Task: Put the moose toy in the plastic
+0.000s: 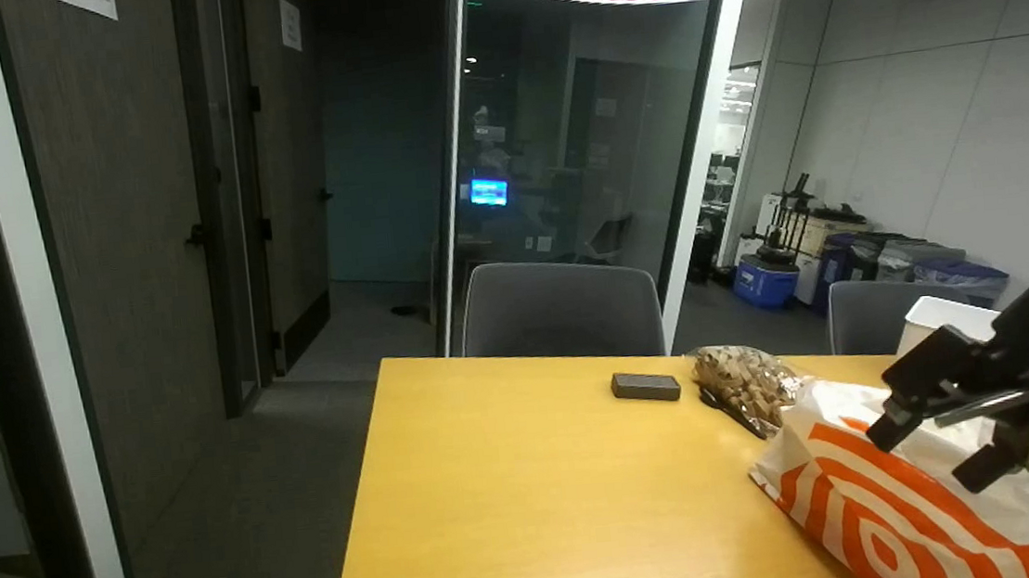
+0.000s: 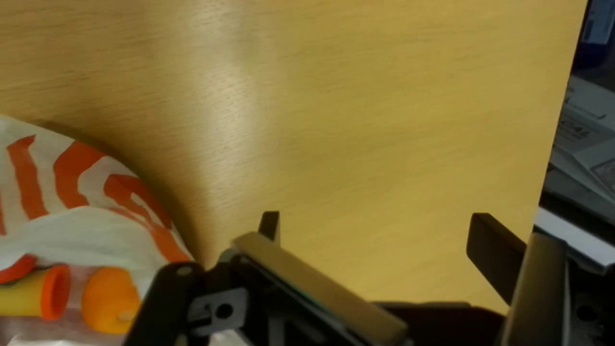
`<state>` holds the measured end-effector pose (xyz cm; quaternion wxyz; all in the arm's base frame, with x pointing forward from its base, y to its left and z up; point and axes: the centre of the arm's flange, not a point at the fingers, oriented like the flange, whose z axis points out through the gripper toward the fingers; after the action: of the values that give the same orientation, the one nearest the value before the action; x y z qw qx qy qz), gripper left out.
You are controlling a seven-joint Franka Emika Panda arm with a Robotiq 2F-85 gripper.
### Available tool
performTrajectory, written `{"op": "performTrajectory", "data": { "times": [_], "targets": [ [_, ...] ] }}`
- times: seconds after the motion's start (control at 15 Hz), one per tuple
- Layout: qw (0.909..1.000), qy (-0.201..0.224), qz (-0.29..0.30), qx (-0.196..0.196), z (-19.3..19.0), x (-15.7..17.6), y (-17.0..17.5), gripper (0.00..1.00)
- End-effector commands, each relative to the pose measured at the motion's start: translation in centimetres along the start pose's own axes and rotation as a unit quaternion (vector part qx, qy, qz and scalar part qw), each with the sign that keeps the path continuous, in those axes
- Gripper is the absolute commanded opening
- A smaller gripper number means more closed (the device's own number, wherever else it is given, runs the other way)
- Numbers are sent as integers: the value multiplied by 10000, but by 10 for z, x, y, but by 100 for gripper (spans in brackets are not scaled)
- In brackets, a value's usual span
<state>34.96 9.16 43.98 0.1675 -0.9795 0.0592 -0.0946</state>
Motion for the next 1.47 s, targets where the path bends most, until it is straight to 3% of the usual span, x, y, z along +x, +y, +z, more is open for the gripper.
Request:
{"op": "performTrajectory", "data": {
  "times": [0.0,0.2,0.33,0.6,0.87,1.13,1.4],
  "targets": [
    [9961,509,719,79,-41,18,23,100],
    [9854,1051,1332,125,-89,23,56,100],
    [9754,1386,1715,-59,-120,23,81,100],
    [9464,1938,2508,-619,-160,16,133,100],
    [9092,2100,3376,-1233,-160,9,183,100],
    [8687,1862,4251,-1732,-127,2,235,100],
    [8163,1582,5127,-2139,-99,-21,285,100]
  ]
}}
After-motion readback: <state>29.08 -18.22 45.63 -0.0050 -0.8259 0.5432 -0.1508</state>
